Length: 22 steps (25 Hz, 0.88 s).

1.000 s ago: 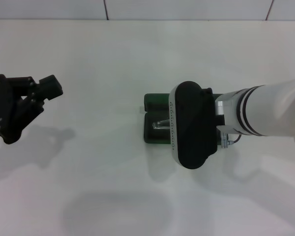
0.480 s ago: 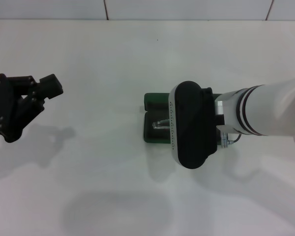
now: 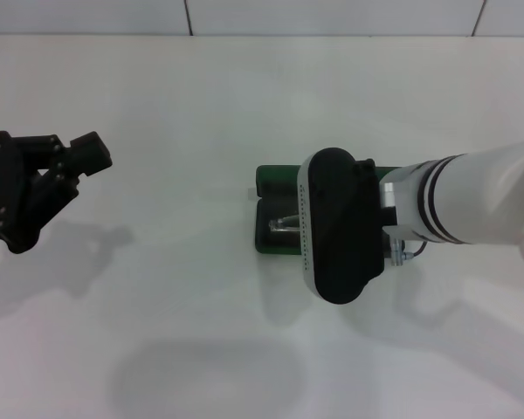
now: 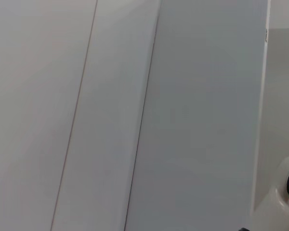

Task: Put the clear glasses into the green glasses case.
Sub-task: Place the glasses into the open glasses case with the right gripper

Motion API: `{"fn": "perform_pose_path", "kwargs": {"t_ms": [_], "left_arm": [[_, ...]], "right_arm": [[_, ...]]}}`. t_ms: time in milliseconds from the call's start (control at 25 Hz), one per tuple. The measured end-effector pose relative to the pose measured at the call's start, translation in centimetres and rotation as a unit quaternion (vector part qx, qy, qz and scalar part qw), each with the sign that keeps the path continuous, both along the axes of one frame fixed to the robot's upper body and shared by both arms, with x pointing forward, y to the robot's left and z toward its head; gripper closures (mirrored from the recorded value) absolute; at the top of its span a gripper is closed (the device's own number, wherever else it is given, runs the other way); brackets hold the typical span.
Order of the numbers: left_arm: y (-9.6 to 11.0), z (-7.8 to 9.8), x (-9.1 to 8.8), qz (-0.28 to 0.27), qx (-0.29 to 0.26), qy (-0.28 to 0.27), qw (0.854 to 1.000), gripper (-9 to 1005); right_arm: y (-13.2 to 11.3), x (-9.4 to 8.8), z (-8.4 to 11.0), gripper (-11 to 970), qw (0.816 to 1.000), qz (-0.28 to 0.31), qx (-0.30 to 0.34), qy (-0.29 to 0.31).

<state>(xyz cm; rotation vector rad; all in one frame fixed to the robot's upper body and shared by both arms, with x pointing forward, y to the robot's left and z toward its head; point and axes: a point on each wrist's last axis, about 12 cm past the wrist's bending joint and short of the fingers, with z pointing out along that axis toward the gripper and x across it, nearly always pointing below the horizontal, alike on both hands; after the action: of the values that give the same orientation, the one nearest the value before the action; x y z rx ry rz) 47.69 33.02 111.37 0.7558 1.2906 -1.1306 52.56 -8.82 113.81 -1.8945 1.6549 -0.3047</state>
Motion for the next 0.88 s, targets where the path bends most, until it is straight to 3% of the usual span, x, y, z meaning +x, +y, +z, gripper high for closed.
{"fn": "perform_pose_path", "kwargs": {"t_ms": [480,680,880], "left_arm": [[-0.06,-0.15,-0.20,0.000,-0.003,0.004,1.000,948],[-0.06,-0.17,-0.25,0.000,-0.004,0.005,1.000,948],[-0.11,-0.19,-0.26,0.000,-0.005,0.005,1.000,948]], "right_arm": [[-0.06,-0.15,-0.17,881,1.000,0.000,-0.001,0.003],[-0.03,-0.21,-0.13,818,1.000,0.001,-0.002,0.000],[0.06,-0.26,0.01,822,1.000,0.003,0.000,-0.002]]}}
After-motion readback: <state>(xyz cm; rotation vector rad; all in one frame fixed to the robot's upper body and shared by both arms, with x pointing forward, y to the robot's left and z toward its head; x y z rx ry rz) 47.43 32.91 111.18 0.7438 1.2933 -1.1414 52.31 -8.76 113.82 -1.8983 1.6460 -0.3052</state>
